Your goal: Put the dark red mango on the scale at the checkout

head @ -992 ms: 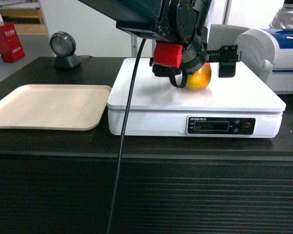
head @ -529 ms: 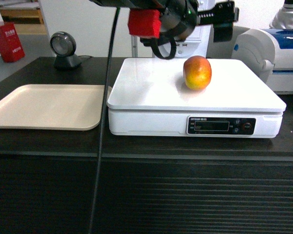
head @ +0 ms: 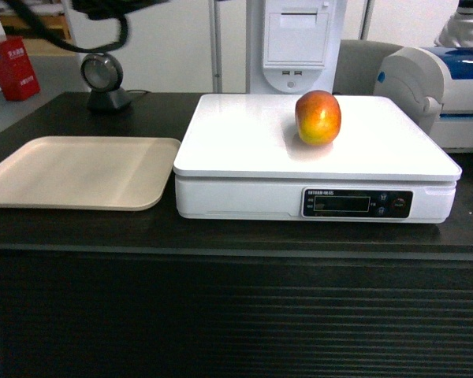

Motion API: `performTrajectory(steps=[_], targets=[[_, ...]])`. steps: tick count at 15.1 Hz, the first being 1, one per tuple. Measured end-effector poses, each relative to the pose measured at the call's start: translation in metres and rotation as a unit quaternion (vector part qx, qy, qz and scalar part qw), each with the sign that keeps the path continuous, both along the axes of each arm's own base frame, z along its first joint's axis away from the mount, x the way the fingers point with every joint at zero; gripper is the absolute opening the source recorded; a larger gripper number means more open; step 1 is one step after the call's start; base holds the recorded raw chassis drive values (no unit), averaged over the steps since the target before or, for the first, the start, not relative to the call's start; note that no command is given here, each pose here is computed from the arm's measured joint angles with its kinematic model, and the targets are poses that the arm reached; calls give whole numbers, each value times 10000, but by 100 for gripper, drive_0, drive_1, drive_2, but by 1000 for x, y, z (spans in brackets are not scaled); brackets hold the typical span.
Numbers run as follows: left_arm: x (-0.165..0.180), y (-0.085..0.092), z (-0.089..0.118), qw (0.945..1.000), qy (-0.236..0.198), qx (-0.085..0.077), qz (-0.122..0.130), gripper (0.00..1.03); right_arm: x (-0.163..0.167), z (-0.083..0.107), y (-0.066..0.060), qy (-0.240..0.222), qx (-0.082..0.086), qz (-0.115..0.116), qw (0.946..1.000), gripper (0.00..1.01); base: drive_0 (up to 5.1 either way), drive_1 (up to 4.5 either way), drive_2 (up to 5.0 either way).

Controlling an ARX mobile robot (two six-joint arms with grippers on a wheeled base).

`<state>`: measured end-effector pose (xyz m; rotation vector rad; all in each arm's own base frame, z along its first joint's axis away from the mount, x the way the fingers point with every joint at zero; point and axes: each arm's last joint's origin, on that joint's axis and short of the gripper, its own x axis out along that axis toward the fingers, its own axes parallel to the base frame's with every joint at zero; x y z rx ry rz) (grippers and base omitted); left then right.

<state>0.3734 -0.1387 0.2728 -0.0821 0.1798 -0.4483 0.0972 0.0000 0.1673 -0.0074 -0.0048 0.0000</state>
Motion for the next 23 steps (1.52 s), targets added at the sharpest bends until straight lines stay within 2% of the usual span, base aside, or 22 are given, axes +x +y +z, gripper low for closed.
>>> performTrajectory(steps=[2, 4, 7, 10, 13, 15, 18, 19, 20, 23], targets=[[-25, 36, -9, 9993, 44, 192, 330, 98, 0, 0, 0, 0, -2, 0, 10000, 98, 0, 0, 0], [-49, 74, -29, 9957, 302, 393, 784, 98, 0, 0, 0, 0, -2, 0, 10000, 98, 0, 0, 0], [-91, 118, -31, 9890, 244, 352, 1416, 98, 0, 0, 0, 0, 0, 0, 10000, 98, 0, 0, 0], [-132, 131, -30, 9860, 40, 306, 1638, 98, 0, 0, 0, 0, -2, 0, 10000, 98, 0, 0, 0], [-167, 153, -27, 9760, -56, 294, 2159, 98, 0, 0, 0, -2, -2, 0, 10000, 98, 0, 0, 0], [-180, 154, -27, 9754, -84, 291, 2184, 98, 0, 0, 0, 0, 0, 0, 10000, 98, 0, 0, 0], [-196, 160, -28, 9694, -91, 330, 2433, 98, 0, 0, 0, 0, -2, 0, 10000, 98, 0, 0, 0], [-201, 160, -30, 9698, -457, 326, 2372, 93, 0, 0, 0, -2, -2, 0, 10000, 98, 0, 0, 0], [-209, 158, -34, 9694, -861, 320, 2275, 82, 0, 0, 0, -2, -2, 0, 10000, 98, 0, 0, 0], [-229, 150, -59, 9713, -804, 328, 2216, 46, 0, 0, 0, 0, -2, 0, 10000, 98, 0, 0, 0]])
